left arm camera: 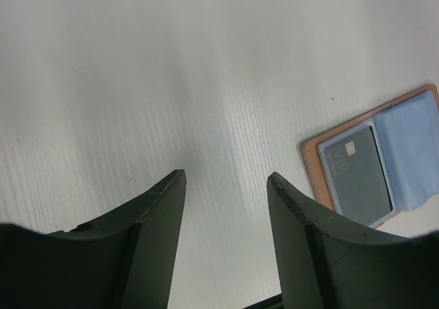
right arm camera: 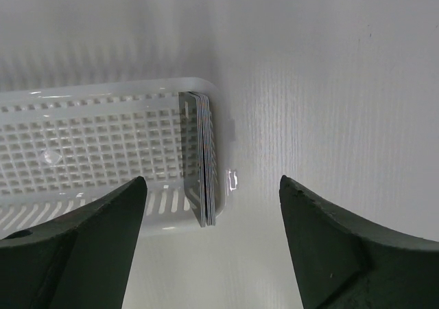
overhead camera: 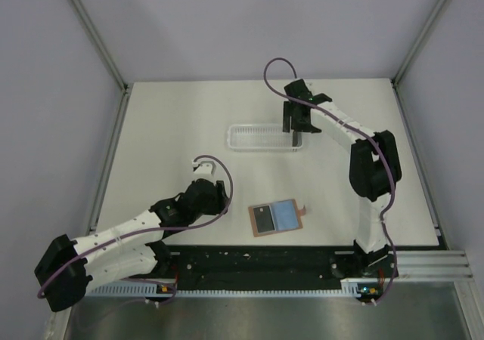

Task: Put the credit cards into the card holder
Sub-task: Pick up the credit card from the storage box.

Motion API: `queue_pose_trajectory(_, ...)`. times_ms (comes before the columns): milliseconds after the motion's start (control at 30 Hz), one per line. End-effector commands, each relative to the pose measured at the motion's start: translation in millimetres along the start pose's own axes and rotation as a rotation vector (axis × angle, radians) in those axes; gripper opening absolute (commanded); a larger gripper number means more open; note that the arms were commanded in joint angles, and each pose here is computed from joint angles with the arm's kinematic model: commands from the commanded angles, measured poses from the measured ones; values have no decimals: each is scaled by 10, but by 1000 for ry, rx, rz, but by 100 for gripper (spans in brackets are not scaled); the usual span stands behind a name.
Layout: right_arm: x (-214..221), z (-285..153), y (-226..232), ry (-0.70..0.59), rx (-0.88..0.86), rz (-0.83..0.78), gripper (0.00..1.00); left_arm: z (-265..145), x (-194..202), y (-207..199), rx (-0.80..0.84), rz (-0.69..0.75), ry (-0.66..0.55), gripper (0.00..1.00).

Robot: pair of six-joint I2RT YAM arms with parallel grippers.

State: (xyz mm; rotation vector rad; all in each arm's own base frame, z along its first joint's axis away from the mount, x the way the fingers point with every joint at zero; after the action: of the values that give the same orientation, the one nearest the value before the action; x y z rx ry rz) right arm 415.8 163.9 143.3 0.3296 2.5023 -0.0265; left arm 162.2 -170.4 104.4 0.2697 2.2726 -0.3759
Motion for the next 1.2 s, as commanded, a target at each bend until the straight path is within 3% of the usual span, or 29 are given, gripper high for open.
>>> queue_pose_trajectory(0,-153,80,1,-33,38,-7,78,1,-114,-50,27,-10,-40,57)
queue_pose_trajectory(500,2,403,-68,8,132,-44,77,10,-83,-58,44,-14,-31,56)
queue_pose_trajectory(900,-30,388,-173,-20,203,-69,74,25,-81,-80,59,-25,-23,56)
queue_pose_trajectory(1167,-60,318,-199,-34,206,-68,54,29,-100,-91,64,-26,-24,55)
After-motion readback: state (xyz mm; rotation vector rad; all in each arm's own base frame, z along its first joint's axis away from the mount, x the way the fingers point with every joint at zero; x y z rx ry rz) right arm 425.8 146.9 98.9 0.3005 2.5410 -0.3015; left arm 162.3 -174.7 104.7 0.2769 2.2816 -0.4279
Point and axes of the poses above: each gripper's point midway between its finger pads, its own z axis out along the fingers, its own y axis along the line the jaws close on, x = y × z, the point moved 5 cm from there along -z, back along the fingers, and after that the axes turned 11 degrees about z, right-handed, at the moved point
